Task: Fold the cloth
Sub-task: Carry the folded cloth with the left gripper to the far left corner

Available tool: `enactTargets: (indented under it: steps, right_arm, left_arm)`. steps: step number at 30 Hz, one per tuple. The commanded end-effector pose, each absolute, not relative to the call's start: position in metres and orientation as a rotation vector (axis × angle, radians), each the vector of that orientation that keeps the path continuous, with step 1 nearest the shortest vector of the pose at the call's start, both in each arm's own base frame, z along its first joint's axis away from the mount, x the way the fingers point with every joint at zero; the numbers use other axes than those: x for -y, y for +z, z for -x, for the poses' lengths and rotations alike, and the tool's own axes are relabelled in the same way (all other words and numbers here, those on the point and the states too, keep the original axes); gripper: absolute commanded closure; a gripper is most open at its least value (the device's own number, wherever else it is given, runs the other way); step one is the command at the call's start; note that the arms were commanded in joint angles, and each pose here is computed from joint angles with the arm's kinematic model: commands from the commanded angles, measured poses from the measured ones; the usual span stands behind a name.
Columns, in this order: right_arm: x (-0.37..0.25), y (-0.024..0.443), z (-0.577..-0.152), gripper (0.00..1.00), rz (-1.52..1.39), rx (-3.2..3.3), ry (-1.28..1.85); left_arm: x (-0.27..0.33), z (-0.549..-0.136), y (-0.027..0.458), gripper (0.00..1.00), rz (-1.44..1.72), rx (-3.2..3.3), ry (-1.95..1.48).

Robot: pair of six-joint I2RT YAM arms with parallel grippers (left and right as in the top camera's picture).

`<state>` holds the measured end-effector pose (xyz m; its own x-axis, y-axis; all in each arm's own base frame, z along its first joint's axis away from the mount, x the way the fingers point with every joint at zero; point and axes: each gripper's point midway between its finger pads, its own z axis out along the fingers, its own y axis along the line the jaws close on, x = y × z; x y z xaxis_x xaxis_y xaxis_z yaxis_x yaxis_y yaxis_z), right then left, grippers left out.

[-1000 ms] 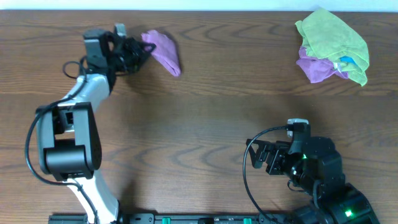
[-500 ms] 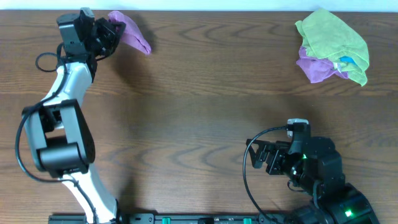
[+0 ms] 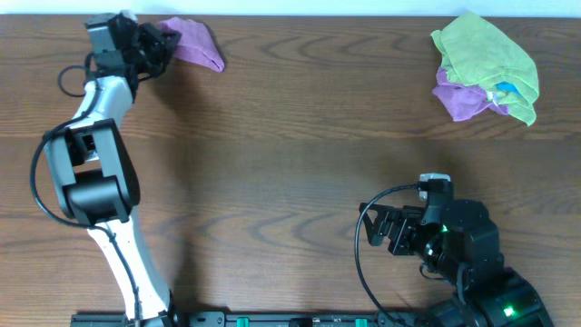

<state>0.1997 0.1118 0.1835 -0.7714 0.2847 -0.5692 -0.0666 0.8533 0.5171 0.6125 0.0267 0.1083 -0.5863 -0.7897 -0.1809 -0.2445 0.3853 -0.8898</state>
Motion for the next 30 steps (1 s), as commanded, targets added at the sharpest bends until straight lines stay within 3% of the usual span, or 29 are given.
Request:
enactTargets:
  steps: [1, 6, 7, 12, 16, 30]
  right_arm:
    - [-0.11, 0.183, -0.2, 0.01, -0.186, -2.358, 0.695]
    - [-0.11, 0.183, -0.2, 0.01, -0.186, -2.358, 0.695]
    - [-0.11, 0.183, -0.2, 0.01, -0.186, -2.358, 0.695]
    - [-0.11, 0.183, -0.2, 0.01, -0.186, -2.358, 0.695]
    - [-0.11, 0.183, -0.2, 0.01, -0.186, -2.358, 0.695]
    - [-0.11, 0.183, -0.2, 0.01, -0.186, -2.358, 0.695]
  left_arm:
    - [-0.056, -0.61, 0.108, 0.94, 0.906, -2.039, -1.119]
    - [-0.079, -0.598, 0.093, 0.93, 0.957, -2.083, -1.055]
    - [-0.082, -0.596, 0.091, 0.88, 0.957, -2.086, -1.05]
    - [-0.081, -0.595, 0.091, 0.49, 0.945, -2.096, -1.048]
    - [-0.079, -0.594, 0.092, 0.05, 0.935, -2.098, -1.069]
    - [-0.088, -0.573, 0.112, 0.04, 0.887, -2.141, -1.085]
